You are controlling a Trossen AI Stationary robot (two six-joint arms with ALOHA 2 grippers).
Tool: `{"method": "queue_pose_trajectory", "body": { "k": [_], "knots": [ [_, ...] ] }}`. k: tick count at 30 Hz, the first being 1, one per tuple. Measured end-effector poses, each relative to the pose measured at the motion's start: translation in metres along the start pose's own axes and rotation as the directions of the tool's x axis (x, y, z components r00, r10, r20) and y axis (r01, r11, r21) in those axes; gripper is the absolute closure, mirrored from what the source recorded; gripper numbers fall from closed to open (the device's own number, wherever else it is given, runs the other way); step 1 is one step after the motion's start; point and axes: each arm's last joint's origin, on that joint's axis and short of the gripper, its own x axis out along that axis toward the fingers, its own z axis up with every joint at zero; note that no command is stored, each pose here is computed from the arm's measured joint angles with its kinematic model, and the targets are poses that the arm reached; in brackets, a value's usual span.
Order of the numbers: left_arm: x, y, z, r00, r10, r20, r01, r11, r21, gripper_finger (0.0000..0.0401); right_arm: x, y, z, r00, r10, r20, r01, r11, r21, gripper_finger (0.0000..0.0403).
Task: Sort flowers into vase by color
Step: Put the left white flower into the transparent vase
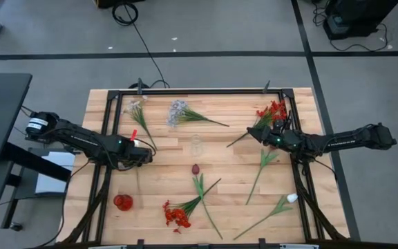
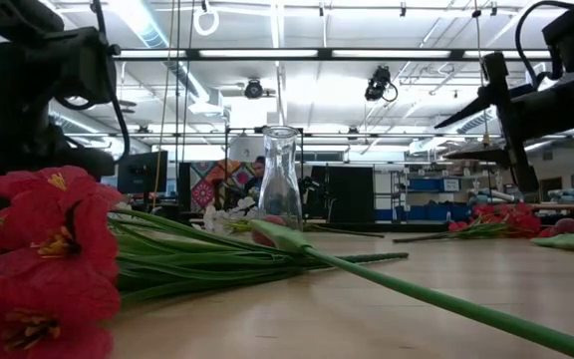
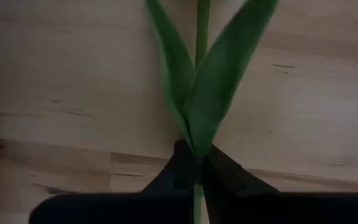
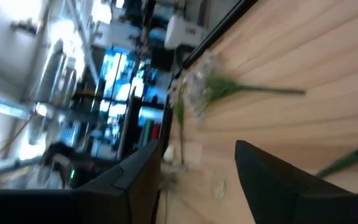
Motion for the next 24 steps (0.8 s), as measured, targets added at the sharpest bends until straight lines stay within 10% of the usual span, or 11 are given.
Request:
{"method": "queue_pose_trajectory", "body": {
  "k": [9, 14, 24],
  "knots": [
    [-0.050, -0.025, 0.002, 0.959, -0.265, 0.102, 0.250, 0.959, 0.136, 0.0388, -0.001, 0.014, 0.002, 0.989, 0.146, -0.029, -0.148, 0.985, -0.089, 0.0242],
    [-0.108, -0.039, 0.012, 0.822, -0.499, 0.275, 0.397, 0.847, 0.352, 0.0389, -0.001, 0.014, 0.001, 0.989, 0.147, -0.033, -0.151, 0.975, -0.161, 0.0244],
    [-0.189, -0.067, 0.043, 0.589, -0.704, 0.396, 0.325, 0.655, 0.682, 0.0390, 0.003, 0.048, 0.011, 0.955, 0.232, -0.184, -0.284, 0.894, -0.347, 0.0266]
  ]
}}
